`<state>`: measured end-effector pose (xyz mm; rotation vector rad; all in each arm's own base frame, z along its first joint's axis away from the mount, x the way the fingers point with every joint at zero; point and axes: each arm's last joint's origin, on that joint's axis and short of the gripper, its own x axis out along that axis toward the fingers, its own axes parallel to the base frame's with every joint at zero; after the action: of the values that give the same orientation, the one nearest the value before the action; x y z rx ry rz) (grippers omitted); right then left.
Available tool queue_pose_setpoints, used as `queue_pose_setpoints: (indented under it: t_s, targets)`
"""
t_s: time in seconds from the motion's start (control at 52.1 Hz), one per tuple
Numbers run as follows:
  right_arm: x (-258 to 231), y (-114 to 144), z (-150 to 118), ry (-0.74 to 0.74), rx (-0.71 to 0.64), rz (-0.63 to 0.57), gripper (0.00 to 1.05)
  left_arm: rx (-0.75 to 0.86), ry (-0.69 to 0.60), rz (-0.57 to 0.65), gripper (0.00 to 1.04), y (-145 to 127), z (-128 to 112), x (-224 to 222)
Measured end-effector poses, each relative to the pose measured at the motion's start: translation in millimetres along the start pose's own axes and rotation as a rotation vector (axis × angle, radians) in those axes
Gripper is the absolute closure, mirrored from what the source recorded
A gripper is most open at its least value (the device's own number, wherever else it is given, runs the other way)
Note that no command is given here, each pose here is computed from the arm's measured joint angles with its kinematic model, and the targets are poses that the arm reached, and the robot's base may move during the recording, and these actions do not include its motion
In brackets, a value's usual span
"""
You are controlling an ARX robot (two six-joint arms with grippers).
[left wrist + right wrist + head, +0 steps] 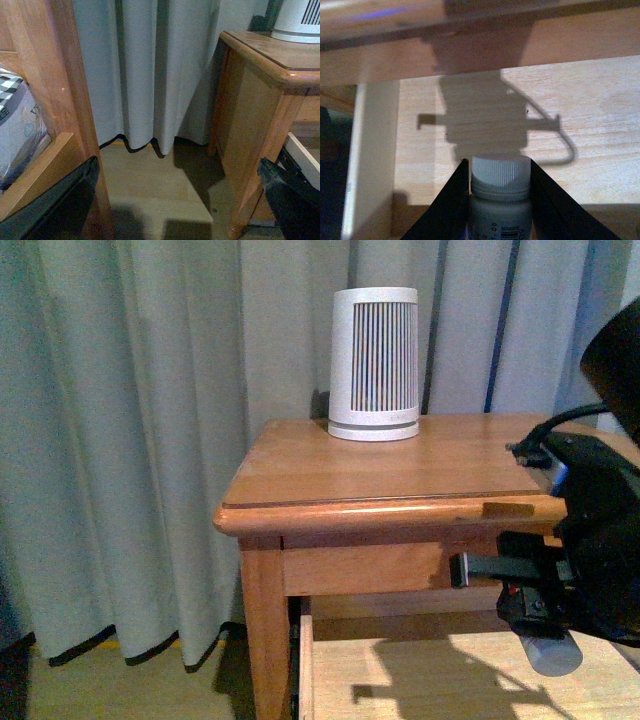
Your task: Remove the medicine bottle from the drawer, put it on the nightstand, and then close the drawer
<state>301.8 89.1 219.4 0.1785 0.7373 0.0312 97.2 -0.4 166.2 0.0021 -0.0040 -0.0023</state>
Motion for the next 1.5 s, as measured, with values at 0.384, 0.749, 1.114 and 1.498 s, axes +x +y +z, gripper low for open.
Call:
queue_pose_setpoints:
  t_s: [0.384,0.749,1.114,1.498]
  targets:
    - [-54,-14,109,-0.408,-0.047,-0.127,0.75,0.000,0.000,0.000,0.07,0,0,0]
    - [38,-69,152,-0.356,-0.059,-0.377,0.75,0.000,0.000,0.000,0.07,0,0,0]
    - [66,-77,146,-0.356,-0.052,-0.386,0.46,0.000,0.000,0.000,0.07,0,0,0]
    - [-9,-70,149,-0.600,0.011,-0.335,0.07,0.000,0.000,0.000,0.07,0,0,0]
